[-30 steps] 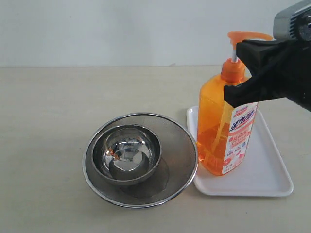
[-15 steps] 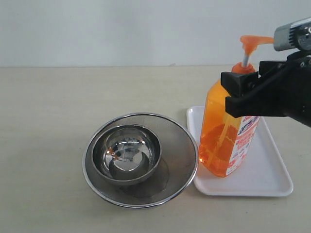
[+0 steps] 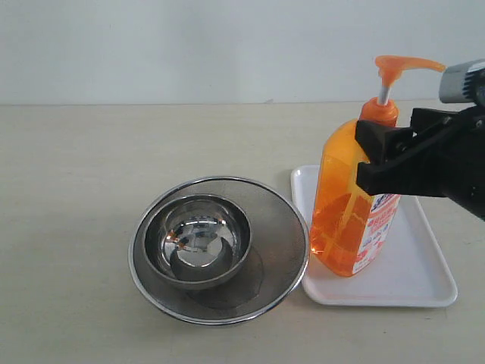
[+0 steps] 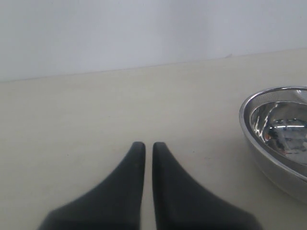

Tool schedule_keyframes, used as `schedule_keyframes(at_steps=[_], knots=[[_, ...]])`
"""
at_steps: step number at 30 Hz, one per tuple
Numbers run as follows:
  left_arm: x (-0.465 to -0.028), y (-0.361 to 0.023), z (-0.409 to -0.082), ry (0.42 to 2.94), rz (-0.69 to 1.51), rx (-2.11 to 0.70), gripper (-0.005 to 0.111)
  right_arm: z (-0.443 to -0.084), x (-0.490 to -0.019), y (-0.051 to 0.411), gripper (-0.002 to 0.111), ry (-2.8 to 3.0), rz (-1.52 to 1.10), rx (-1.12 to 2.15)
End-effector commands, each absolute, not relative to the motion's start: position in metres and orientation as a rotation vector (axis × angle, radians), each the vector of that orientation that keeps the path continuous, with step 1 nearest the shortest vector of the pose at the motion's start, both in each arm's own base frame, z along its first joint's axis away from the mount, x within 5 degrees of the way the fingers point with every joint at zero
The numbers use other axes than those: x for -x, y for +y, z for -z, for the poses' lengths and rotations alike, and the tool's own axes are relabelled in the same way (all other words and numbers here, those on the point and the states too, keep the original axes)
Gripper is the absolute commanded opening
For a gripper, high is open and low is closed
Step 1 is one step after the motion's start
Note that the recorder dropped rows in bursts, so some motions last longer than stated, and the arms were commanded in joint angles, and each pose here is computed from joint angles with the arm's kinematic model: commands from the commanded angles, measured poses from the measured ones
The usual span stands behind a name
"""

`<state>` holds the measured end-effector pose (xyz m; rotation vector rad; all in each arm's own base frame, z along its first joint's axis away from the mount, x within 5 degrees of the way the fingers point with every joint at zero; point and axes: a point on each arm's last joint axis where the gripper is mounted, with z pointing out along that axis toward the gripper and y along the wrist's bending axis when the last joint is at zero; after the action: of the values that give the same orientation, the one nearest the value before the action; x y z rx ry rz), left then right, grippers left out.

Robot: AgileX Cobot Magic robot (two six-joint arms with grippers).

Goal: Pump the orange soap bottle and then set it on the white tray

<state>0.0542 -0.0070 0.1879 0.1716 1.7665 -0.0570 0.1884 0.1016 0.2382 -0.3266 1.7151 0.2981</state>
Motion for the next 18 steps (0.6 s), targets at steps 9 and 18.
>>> schedule_keyframes(at_steps=[9,18], knots=[[-0.054,-0.007,-0.187,1.769,0.059,-0.168,0.005,-0.221,-0.206,0.108,0.079,1.664,-0.282,0.279],[-0.054,-0.007,-0.187,1.769,0.059,-0.168,0.005,-0.205,-0.215,0.112,0.052,1.680,-0.295,0.230]])
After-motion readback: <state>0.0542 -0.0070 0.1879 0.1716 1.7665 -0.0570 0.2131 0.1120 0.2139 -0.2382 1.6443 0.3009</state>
